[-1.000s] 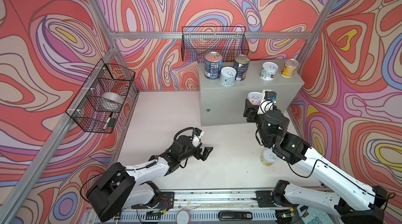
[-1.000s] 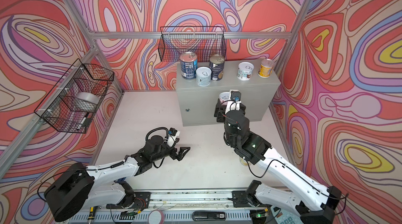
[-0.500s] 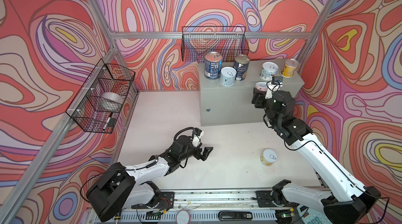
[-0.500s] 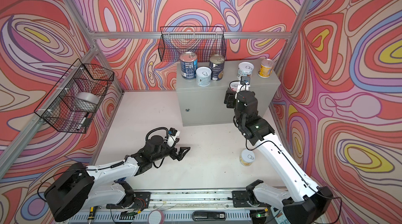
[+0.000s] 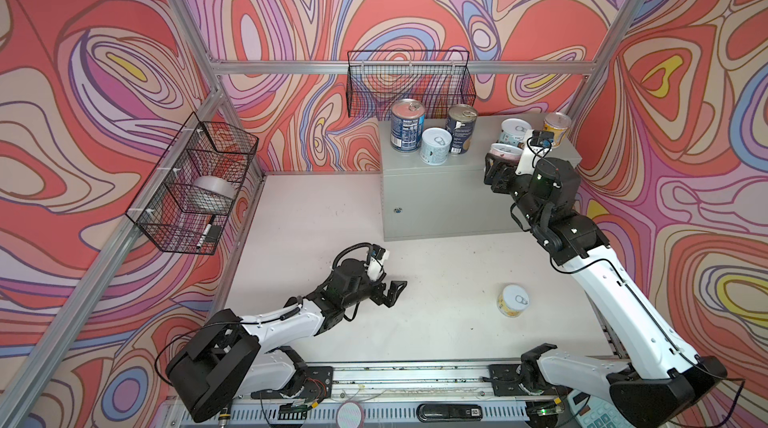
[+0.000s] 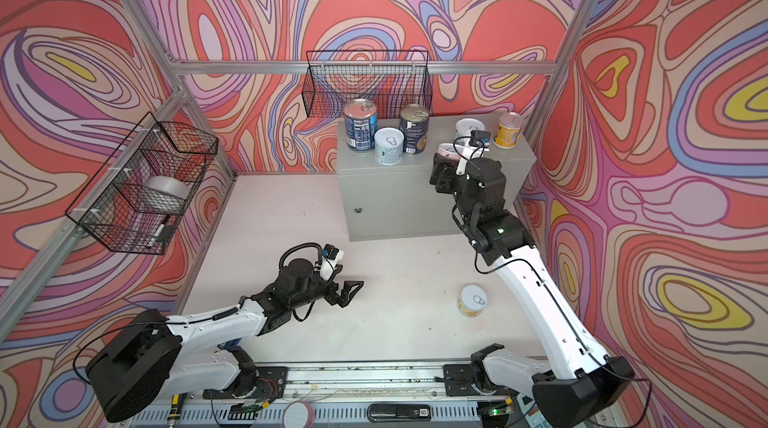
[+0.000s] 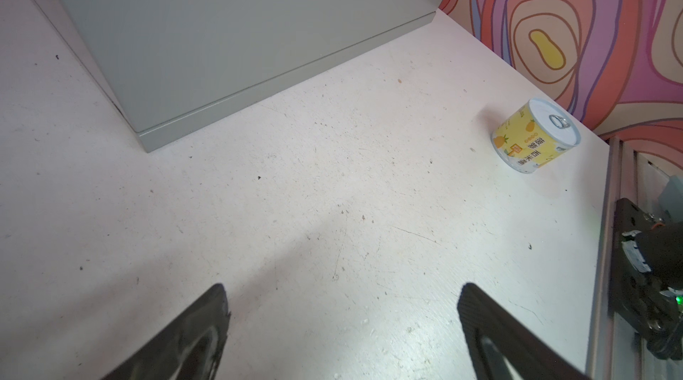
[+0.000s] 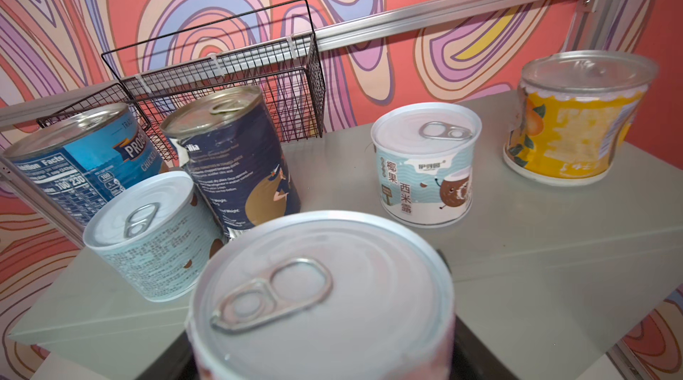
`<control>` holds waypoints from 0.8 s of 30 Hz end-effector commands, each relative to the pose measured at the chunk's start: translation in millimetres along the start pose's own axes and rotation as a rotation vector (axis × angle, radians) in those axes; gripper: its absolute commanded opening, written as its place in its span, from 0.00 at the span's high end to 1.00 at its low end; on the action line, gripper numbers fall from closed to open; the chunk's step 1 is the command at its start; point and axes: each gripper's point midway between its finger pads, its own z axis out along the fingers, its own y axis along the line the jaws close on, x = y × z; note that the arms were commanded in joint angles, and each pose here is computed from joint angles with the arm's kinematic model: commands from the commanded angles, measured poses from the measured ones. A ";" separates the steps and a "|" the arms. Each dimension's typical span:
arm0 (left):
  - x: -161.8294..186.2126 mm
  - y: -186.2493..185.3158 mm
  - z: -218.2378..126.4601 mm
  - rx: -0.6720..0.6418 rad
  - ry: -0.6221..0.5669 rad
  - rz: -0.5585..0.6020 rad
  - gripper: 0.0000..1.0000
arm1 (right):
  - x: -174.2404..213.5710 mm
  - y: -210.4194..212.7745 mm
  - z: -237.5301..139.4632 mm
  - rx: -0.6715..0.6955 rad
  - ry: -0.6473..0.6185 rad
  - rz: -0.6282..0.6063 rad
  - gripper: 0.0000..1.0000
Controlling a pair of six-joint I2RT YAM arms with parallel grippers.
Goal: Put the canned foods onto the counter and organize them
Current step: 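Raise the pink can with the right gripper over the cabinet top, then lower the pink can beside the white can and open the right gripper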
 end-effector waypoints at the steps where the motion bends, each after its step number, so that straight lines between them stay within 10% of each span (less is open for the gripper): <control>1: -13.6 -2.6 -1.0 0.008 -0.044 0.001 0.00 | -38.3 12.7 -6.5 -0.060 -0.123 0.032 0.36; 24: -12.6 -1.0 0.7 0.001 -0.038 0.000 0.00 | -42.5 21.6 17.4 -0.085 -0.266 -0.054 0.36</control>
